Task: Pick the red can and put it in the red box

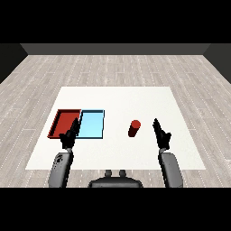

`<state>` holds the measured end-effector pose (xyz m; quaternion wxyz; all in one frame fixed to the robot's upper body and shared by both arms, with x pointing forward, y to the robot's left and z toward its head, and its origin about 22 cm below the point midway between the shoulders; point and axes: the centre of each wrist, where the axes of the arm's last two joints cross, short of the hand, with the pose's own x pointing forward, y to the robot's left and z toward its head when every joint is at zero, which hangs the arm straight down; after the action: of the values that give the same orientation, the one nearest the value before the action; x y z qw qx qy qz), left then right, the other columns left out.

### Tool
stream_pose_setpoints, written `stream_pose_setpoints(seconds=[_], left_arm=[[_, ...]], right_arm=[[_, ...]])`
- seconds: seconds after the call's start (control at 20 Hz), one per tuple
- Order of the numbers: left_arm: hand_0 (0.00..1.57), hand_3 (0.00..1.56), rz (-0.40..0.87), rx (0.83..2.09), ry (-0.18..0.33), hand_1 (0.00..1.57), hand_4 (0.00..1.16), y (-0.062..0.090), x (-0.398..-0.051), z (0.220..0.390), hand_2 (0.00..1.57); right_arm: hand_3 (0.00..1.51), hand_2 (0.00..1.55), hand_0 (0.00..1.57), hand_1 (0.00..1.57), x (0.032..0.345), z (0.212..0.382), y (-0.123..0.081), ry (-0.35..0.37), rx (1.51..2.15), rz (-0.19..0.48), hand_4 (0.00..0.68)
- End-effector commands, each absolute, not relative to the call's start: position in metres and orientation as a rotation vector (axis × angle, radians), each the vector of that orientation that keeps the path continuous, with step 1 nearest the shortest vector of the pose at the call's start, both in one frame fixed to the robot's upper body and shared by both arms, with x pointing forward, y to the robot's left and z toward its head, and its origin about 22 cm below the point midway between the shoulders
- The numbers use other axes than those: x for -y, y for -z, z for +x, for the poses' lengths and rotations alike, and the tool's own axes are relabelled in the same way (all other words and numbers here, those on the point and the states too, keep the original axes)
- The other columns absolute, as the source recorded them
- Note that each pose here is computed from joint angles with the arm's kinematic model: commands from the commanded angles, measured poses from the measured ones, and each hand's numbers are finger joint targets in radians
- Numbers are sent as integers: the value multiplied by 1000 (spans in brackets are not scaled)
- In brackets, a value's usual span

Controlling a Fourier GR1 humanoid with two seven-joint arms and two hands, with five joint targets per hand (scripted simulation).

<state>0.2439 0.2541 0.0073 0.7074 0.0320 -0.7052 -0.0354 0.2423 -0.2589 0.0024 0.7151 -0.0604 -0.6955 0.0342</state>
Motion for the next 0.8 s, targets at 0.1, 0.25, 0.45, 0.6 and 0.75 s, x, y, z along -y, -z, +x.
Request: stream_pose_setpoints(seconds=[0.1, 0.25, 0.45, 0.6, 0.75], left_arm=[[0, 0, 79, 1552, 81, 0, 0, -8, -251, 247, 0], [0, 0, 87, 1576, 85, 0, 0, -9, -254, 252, 0], [0, 0, 0, 1988, -1, 0, 0, -20, -254, 237, 0], [0, 0, -25, 2002, 6, 0, 0, -15, -259, 236, 0], [0, 0, 5, 2018, -2, 0, 0, -18, -245, 245, 0]], right_arm=[[0, 0, 0, 0, 300, 250, -3, -57, 1561, -89, 0], [0, 0, 0, 0, 332, 245, 4, -76, 1557, -81, 0], [0, 0, 0, 0, 320, 247, -7, -30, 1902, 9, 0], [0, 0, 0, 0, 337, 259, 7, -29, 1893, 7, 0], [0, 0, 0, 0, 331, 255, 2, -25, 1928, 0, 0]])
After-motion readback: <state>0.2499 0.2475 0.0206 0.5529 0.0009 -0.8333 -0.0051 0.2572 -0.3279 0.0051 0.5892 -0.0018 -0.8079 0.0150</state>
